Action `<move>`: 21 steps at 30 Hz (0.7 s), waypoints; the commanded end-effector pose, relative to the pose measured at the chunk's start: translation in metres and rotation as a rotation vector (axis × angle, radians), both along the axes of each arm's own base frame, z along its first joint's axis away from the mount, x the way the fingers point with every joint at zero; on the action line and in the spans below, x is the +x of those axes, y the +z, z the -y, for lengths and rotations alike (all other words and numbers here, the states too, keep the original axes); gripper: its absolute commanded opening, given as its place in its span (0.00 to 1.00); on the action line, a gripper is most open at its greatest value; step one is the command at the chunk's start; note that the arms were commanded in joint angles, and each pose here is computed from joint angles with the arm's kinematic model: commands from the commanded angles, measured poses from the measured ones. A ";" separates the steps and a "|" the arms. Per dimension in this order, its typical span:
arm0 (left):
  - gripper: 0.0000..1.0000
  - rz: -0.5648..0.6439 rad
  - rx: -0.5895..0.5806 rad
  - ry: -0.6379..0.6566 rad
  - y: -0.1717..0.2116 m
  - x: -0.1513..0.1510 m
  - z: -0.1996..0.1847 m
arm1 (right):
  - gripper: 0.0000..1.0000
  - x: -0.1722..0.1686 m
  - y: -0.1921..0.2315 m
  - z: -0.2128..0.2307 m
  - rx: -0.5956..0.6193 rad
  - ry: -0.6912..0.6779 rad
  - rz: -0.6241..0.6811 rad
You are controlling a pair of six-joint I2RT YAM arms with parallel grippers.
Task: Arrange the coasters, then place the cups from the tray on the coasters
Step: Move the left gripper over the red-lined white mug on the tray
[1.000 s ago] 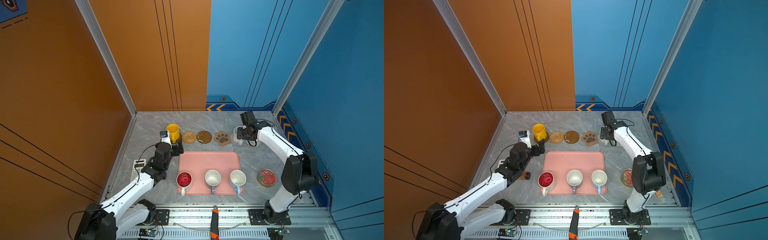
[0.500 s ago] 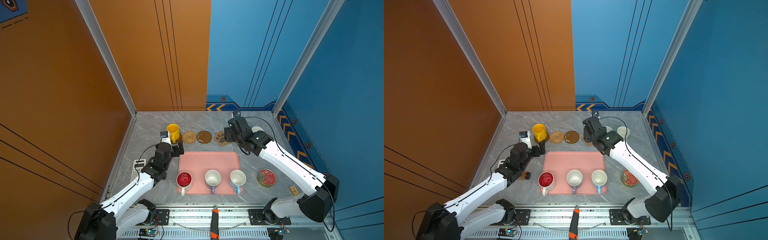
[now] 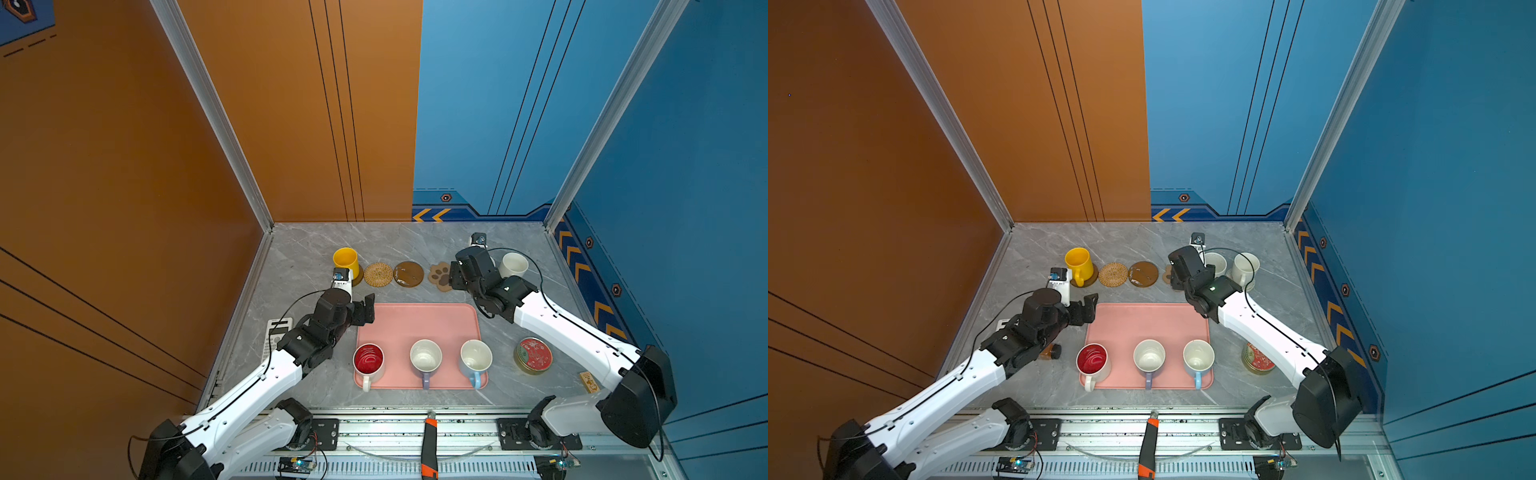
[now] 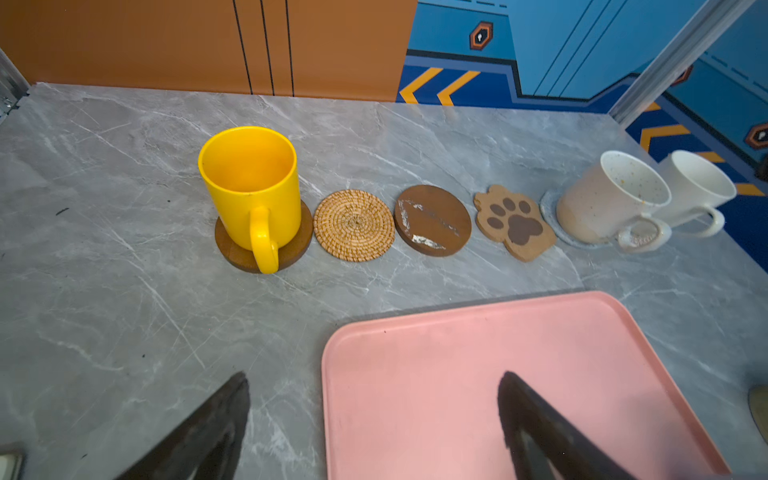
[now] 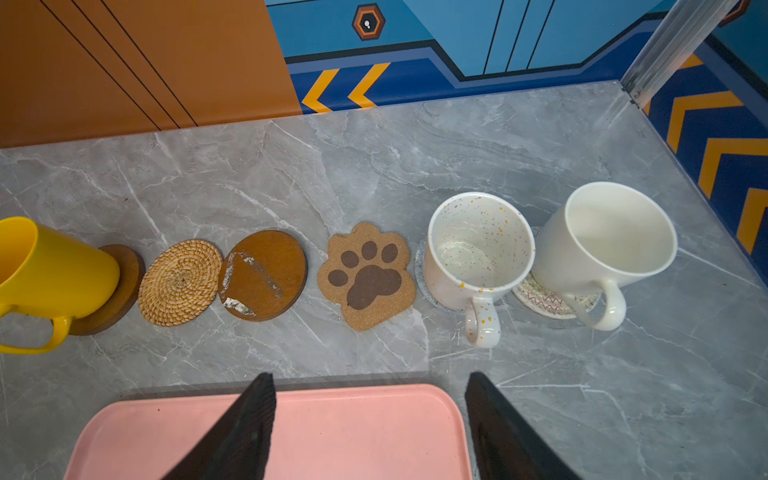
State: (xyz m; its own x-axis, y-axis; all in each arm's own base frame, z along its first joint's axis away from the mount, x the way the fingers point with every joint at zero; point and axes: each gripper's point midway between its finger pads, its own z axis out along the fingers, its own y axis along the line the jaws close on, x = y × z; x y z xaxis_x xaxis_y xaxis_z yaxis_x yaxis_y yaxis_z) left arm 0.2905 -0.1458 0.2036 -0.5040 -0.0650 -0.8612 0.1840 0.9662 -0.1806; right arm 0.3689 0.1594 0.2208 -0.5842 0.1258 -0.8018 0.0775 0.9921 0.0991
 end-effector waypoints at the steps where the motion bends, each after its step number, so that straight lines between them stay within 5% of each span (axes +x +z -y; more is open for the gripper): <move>1: 0.93 -0.068 0.114 0.018 0.001 -0.028 -0.015 | 0.71 0.000 -0.002 0.013 0.084 -0.032 0.015; 11: 0.87 -0.165 0.144 0.031 0.022 -0.069 -0.031 | 0.71 0.001 -0.013 0.020 0.190 -0.031 0.010; 21: 0.74 -0.319 0.232 -0.040 0.002 -0.111 -0.021 | 0.71 -0.001 -0.007 0.025 0.215 -0.034 0.038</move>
